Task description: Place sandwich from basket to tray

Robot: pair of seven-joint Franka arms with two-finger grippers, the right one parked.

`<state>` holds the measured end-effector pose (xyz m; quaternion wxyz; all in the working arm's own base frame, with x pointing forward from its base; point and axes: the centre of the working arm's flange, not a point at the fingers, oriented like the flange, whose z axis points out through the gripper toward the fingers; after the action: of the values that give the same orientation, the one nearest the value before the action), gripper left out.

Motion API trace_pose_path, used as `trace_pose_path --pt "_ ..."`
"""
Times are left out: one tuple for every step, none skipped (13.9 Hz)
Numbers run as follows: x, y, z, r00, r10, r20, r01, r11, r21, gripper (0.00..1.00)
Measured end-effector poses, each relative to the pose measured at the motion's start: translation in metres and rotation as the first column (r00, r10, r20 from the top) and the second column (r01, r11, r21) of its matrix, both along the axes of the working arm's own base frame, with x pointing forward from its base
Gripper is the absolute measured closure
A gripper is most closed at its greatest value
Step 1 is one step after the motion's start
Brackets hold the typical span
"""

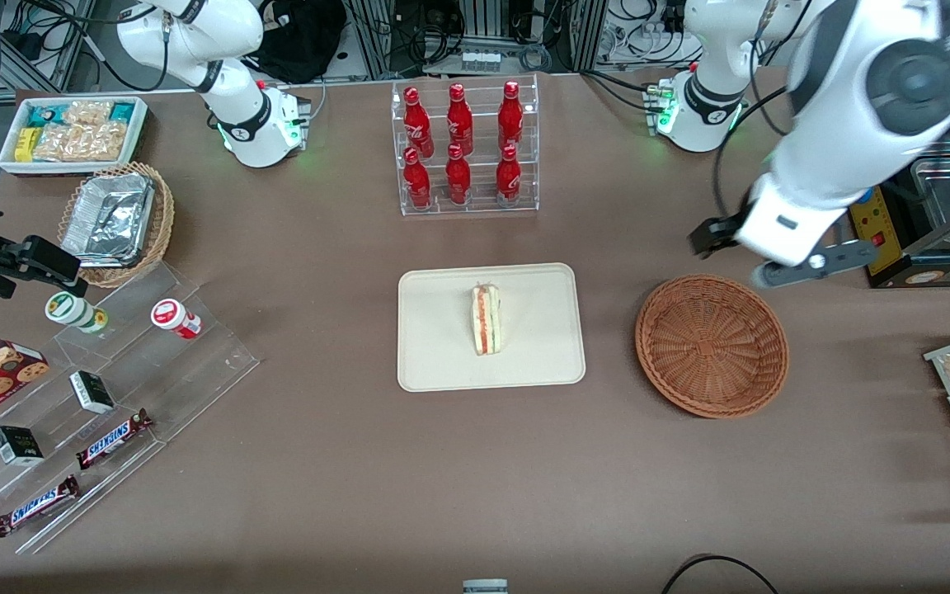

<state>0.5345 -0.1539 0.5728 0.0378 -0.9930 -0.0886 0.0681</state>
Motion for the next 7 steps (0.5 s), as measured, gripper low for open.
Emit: trace_pose_path --pt "-0.002 0.012 0.004 1.000 -0.017 -0.007 0.017 1.000 0.000 0.00" --pt "-0.005 0.022 0.007 0.999 -0.033 -0.010 0.033 0.999 -0.001 0.00" --pt "-0.007 0.032 0.008 0.999 -0.051 -0.015 0.051 0.999 -0.002 0.00" --pt "-0.010 0.042 0.009 0.998 -0.066 -0.021 0.066 0.998 -0.003 0.00" --pt "-0.011 0.053 0.011 0.997 -0.076 -0.022 0.076 0.997 -0.006 0.00" --pt "-0.012 0.067 0.014 0.996 -0.082 -0.022 0.082 0.997 -0.010 0.00" --pt "-0.012 0.080 0.018 0.996 -0.083 -0.018 0.083 0.996 -0.014 0.00"
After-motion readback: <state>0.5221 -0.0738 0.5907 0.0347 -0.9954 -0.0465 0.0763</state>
